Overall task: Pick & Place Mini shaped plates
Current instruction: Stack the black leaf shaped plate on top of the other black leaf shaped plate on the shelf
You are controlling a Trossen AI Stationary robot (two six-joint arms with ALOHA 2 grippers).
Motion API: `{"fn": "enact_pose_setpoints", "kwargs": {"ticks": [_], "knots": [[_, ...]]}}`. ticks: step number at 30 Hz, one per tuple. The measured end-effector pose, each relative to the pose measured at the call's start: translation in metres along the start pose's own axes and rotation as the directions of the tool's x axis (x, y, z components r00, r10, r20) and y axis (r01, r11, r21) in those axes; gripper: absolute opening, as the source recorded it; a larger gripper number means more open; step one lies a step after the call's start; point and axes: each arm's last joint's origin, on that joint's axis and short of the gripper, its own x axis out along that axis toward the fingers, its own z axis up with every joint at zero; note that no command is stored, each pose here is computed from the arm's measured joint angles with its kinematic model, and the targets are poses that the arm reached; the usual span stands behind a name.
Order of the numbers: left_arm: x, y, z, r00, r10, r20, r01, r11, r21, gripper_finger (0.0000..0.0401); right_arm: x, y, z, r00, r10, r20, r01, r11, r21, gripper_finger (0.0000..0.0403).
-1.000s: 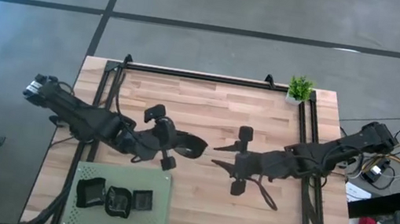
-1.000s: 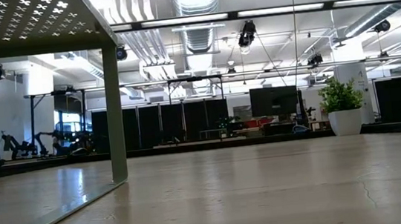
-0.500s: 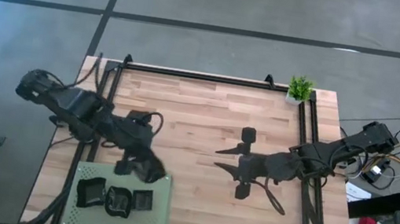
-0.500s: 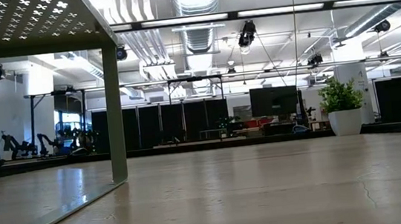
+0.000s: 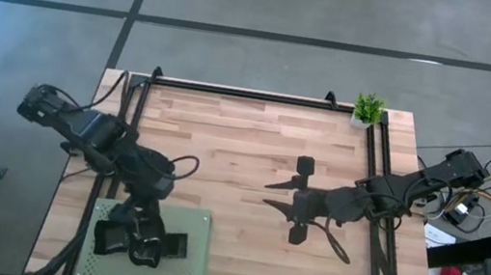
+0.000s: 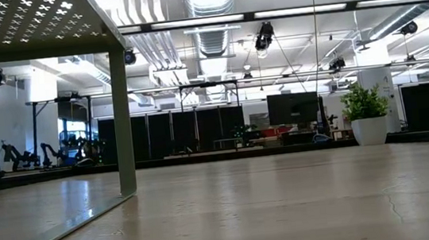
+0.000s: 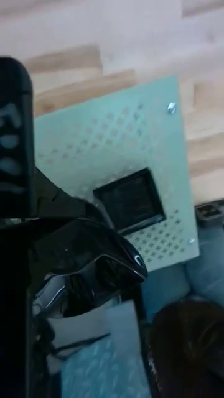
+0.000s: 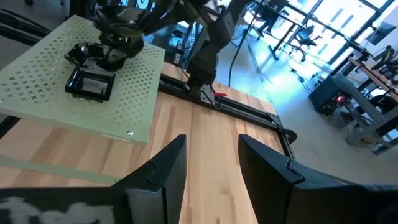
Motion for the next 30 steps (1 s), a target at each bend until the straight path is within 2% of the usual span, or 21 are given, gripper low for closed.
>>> {"fn": "enact_pose_setpoints", "kwargs": {"ticks": [9, 17, 25, 30], "knots": [[0.019, -0.002, -0.006, 0.994, -0.079, -0.078, 0.082, 0.996, 0.031, 0.0000, 0.000, 0.000, 0.000, 1.000, 0.000, 0.000, 0.000, 1.000, 0.001, 0.0145], [0.029, -0.004, 0.001, 0.994, -0.089, -0.066, 0.095, 0.991, 0.093, 0.0000, 0.000, 0.000, 0.000, 1.000, 0.000, 0.000, 0.000, 1.000, -0.002, 0.0137], [0.046, -0.010, 0.004, 0.987, -0.117, -0.114, 0.136, 0.975, 0.173, 0.0000, 0.000, 0.000, -0.002, 1.000, 0.003, -0.018, -0.003, 1.000, -0.009, 0.0140], [0.049, -0.009, 0.006, 0.987, -0.110, -0.120, 0.125, 0.984, 0.130, 0.0000, 0.000, 0.000, -0.002, 1.000, 0.003, -0.018, -0.003, 1.000, -0.009, 0.0134]]}}
